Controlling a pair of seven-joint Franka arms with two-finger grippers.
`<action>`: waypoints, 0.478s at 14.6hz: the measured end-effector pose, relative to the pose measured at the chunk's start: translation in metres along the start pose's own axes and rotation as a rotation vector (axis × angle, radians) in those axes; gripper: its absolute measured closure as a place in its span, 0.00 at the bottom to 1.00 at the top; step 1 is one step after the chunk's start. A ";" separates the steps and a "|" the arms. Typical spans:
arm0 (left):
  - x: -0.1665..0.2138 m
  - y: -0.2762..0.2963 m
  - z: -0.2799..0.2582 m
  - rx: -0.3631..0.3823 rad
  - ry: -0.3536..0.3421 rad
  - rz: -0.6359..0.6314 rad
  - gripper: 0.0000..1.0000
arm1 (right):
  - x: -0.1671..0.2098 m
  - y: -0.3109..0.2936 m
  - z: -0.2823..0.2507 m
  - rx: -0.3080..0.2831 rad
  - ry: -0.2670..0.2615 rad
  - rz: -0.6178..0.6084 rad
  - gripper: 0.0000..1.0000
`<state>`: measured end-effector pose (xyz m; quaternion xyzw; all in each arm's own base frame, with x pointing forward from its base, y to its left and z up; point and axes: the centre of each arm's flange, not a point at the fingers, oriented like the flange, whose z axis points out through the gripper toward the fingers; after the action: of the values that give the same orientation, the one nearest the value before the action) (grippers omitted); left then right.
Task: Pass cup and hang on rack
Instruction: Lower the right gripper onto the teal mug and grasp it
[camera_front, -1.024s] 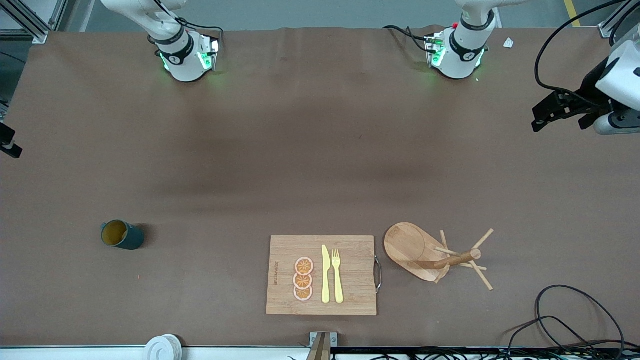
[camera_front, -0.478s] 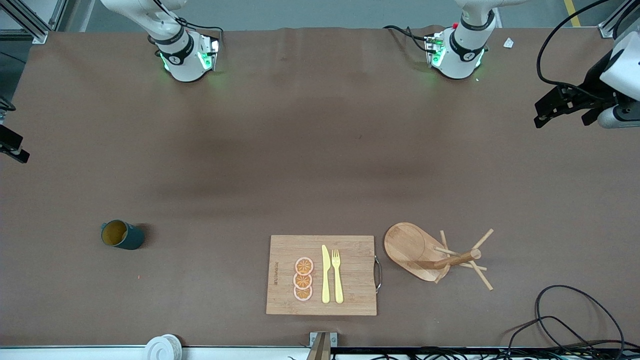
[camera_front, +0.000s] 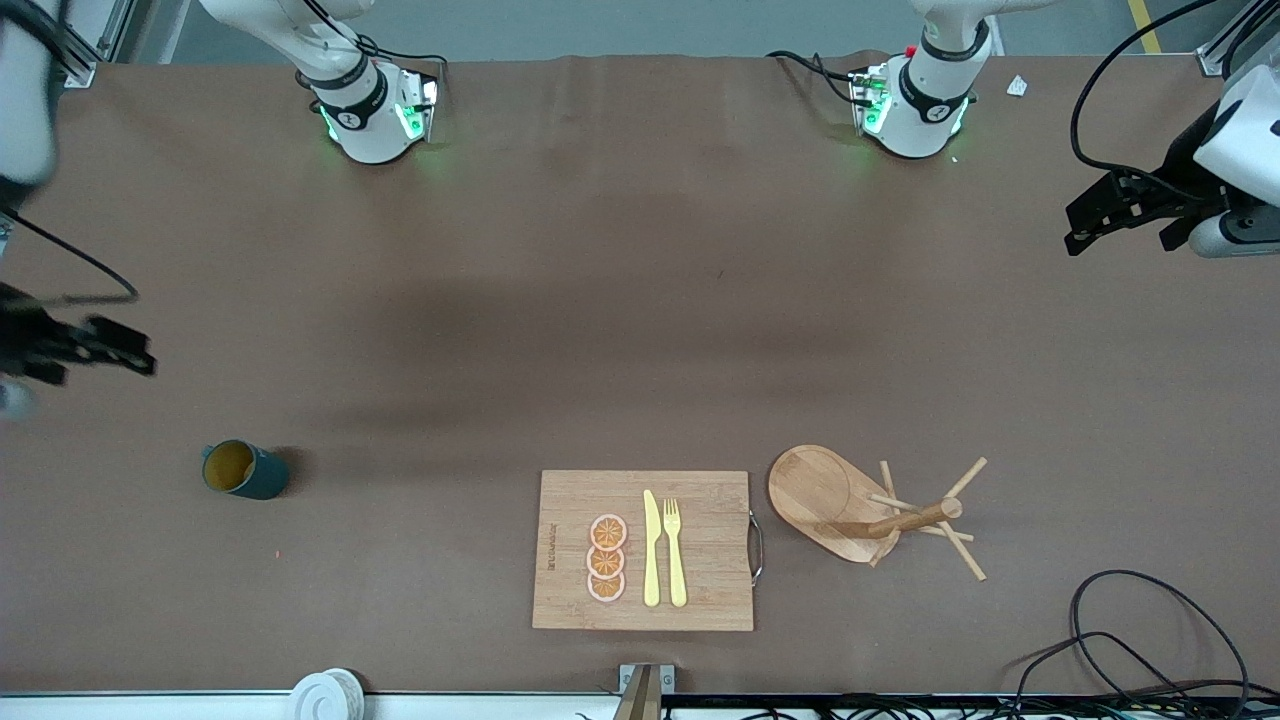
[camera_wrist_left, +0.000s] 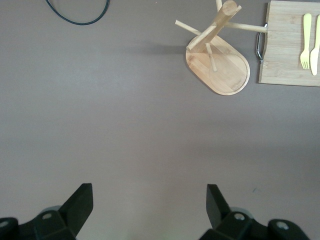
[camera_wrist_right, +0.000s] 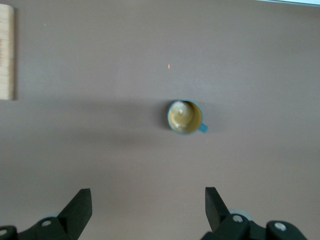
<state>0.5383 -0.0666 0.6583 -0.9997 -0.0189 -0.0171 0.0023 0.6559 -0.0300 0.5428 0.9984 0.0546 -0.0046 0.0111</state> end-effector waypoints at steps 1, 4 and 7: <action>0.000 0.000 0.000 0.000 0.000 0.000 0.00 | 0.010 0.001 0.025 -0.004 -0.018 0.002 0.00; 0.001 0.000 0.001 0.000 -0.003 0.000 0.00 | 0.027 0.018 0.094 -0.010 -0.099 0.025 0.00; 0.001 0.000 0.003 0.000 -0.005 0.000 0.00 | 0.042 0.026 0.170 -0.023 -0.123 0.079 0.00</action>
<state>0.5396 -0.0667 0.6557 -0.9997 -0.0187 -0.0146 0.0021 0.6994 -0.0554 0.3727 0.9975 0.0145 -0.0646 0.0263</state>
